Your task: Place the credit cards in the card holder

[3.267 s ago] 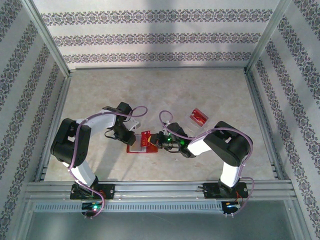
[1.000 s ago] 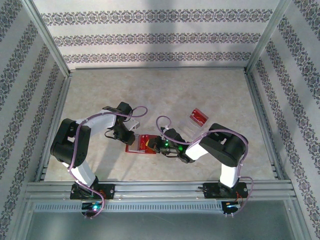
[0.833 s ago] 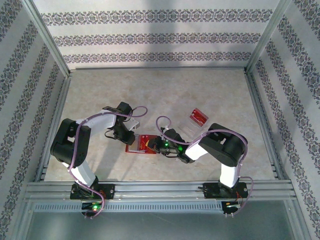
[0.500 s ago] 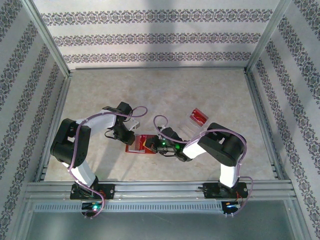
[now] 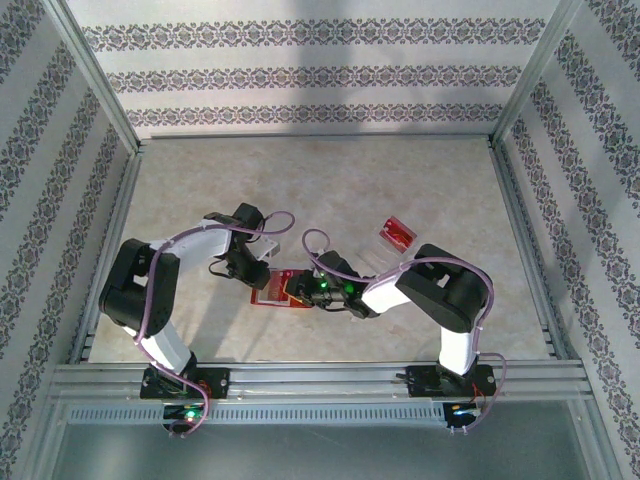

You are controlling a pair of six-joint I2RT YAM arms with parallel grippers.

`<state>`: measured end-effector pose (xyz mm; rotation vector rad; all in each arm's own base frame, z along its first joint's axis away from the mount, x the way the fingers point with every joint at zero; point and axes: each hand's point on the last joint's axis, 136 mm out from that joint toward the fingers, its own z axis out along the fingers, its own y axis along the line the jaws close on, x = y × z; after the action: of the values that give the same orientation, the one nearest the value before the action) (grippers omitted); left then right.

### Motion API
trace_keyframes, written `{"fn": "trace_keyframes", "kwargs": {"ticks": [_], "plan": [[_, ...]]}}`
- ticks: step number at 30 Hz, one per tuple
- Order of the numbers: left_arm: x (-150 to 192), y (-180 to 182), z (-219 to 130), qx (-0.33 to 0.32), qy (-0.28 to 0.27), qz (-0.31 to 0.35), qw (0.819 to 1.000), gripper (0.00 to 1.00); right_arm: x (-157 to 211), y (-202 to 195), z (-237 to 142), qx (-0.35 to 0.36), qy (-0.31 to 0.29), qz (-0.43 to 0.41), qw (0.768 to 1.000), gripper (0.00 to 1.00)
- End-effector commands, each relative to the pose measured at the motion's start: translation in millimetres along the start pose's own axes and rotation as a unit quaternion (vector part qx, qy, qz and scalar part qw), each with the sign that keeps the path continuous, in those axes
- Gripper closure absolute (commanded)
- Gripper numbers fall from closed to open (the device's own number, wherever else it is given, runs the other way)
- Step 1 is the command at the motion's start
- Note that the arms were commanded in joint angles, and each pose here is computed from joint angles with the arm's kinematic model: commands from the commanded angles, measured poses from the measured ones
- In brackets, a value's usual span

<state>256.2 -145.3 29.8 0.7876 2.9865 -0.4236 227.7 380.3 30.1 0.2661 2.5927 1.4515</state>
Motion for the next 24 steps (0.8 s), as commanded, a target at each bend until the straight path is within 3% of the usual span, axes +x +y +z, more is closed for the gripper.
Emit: {"fn": "trace_keyframes", "kwargs": {"ticks": [1, 4, 10, 22, 24], "plan": [[-1, -9, -9, 0.011, -0.011, -0.003, 1.0, 0.75, 4, -10, 4, 0.03, 0.019, -0.005, 0.999, 0.83], [-1, -6, -8, 0.009, -0.012, -0.008, 1.0, 0.75, 5, -9, 7, 0.04, 0.028, -0.014, 0.999, 0.9], [-7, -5, -14, 0.013, -0.02, -0.019, 1.0, 0.79, 9, -8, 11, 0.048, 0.039, -0.018, 0.998, 0.95], [-5, 21, -17, 0.004, -0.051, -0.07, 0.996, 0.78, 12, -10, 22, 0.05, 0.061, -0.017, 0.997, 0.91], [-2, 21, -11, 0.006, -0.046, -0.076, 0.996, 0.73, 10, -8, 22, 0.048, 0.059, -0.016, 0.997, 0.91]]}}
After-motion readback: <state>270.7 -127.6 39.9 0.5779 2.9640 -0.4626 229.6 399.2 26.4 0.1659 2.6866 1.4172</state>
